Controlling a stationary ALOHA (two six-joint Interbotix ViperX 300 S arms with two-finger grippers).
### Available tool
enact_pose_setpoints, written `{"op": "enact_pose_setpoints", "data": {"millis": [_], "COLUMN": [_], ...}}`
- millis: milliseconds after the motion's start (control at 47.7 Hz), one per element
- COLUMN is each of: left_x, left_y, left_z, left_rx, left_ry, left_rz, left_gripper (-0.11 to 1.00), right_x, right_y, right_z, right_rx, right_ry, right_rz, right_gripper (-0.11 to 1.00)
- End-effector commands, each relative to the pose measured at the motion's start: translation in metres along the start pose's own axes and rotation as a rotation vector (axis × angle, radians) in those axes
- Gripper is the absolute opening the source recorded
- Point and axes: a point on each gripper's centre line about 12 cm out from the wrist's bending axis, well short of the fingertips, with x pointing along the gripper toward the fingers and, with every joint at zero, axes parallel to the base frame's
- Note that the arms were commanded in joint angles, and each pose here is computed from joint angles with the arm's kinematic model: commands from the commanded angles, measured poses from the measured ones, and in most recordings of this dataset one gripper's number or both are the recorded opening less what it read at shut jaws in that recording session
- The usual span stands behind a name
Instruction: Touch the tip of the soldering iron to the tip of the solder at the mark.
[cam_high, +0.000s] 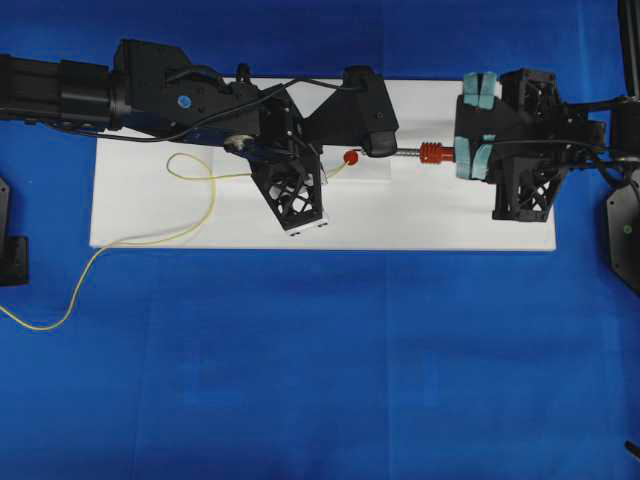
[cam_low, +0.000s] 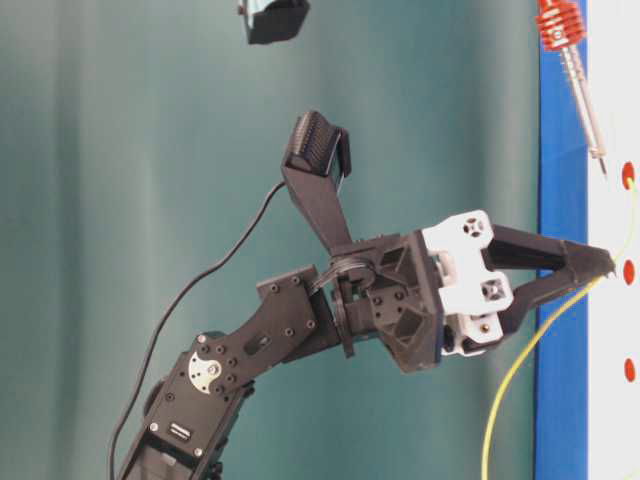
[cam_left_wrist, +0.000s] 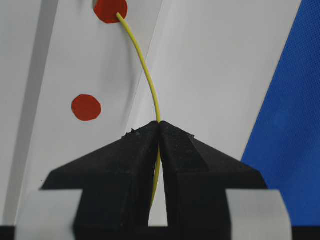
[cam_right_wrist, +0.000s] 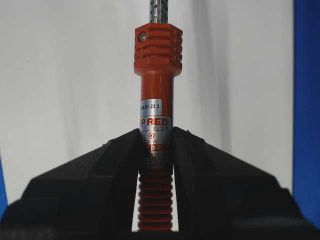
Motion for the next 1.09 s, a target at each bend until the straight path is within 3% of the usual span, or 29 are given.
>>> {"op": "enact_pose_setpoints", "data": {"millis": [0,1069], "left_x": [-0.013,-0.0134], "left_y": [0.001,0.0029], "left_z": [0.0115,0.0124], "left_rx": [-0.003,-0.009], "left_ry": [-0.045,-0.046], "left_rz": [-0.003,-0.003], "left_gripper": [0.01,0.01], "right_x": [-0.0005,0.0072], "right_y": [0.0008,0.0024], "right_z": [0.0054,0.0007], "right_rx": [0.004,0.0], "right_ry": [-0.021,0.008], "right_rz": [0.005,0.008], "right_gripper": [0.07,0.07]}}
